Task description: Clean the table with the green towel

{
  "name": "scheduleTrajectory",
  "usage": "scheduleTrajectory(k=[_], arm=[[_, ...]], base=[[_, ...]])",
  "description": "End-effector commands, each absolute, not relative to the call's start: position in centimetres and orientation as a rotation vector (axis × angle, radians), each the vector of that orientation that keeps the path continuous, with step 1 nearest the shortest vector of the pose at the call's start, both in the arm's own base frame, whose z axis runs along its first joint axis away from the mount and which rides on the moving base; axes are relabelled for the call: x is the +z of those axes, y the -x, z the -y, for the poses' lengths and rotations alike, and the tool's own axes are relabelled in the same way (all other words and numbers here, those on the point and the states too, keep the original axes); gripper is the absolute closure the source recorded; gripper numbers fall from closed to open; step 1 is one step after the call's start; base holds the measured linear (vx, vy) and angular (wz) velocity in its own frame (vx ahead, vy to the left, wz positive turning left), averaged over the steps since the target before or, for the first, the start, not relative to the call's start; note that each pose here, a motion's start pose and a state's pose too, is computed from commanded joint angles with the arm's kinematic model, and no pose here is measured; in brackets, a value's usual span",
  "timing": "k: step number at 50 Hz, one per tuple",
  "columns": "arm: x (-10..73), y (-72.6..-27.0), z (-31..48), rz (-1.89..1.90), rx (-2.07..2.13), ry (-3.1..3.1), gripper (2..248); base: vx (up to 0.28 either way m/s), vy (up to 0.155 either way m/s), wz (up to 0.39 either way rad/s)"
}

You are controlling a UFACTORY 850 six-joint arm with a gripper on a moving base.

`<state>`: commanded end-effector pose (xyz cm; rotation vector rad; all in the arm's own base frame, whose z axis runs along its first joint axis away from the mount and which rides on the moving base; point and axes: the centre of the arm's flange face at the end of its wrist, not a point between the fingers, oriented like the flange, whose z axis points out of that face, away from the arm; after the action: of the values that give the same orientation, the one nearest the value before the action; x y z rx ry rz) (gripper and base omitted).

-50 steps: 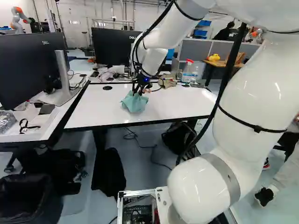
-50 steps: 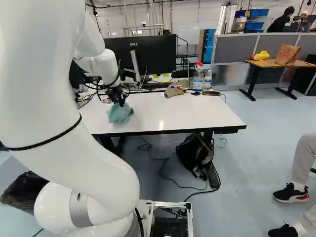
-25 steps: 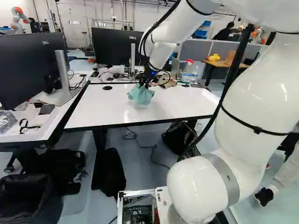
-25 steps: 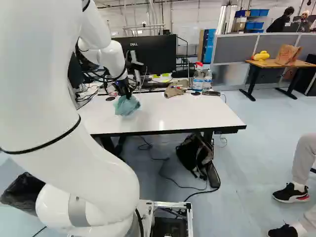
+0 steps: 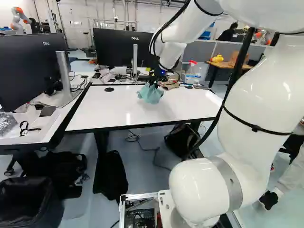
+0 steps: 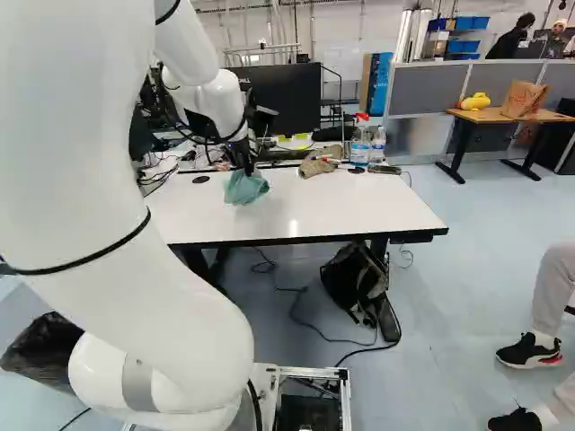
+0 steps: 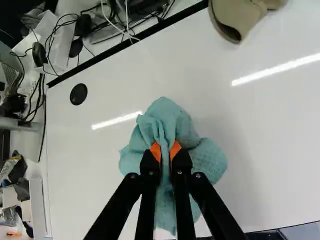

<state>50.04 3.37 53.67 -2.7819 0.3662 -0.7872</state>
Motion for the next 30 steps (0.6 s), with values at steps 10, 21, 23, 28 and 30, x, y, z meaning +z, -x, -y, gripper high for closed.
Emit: scheduleTrajectory(k=[10, 21, 23, 28, 30], arm=[[53.7, -50.7, -1.7, -0.414, -0.796, 2.782, 209], [53.7, -51.6, 0.2, -0.467, -0.806, 2.781, 209], [53.7, -51.8, 0.6, -0.477, -0.808, 2.781, 209], [53.7, -52.2, 1.5, -0.500, -0.813, 2.780, 209], [53.7, -52.4, 1.8, -0.510, -0.815, 2.780, 209]], base=[[0.000, 0.000, 0.000], [0.000, 0.000, 0.000], [0.000, 0.000, 0.000], [0.000, 0.000, 0.000], [0.000, 0.000, 0.000]])
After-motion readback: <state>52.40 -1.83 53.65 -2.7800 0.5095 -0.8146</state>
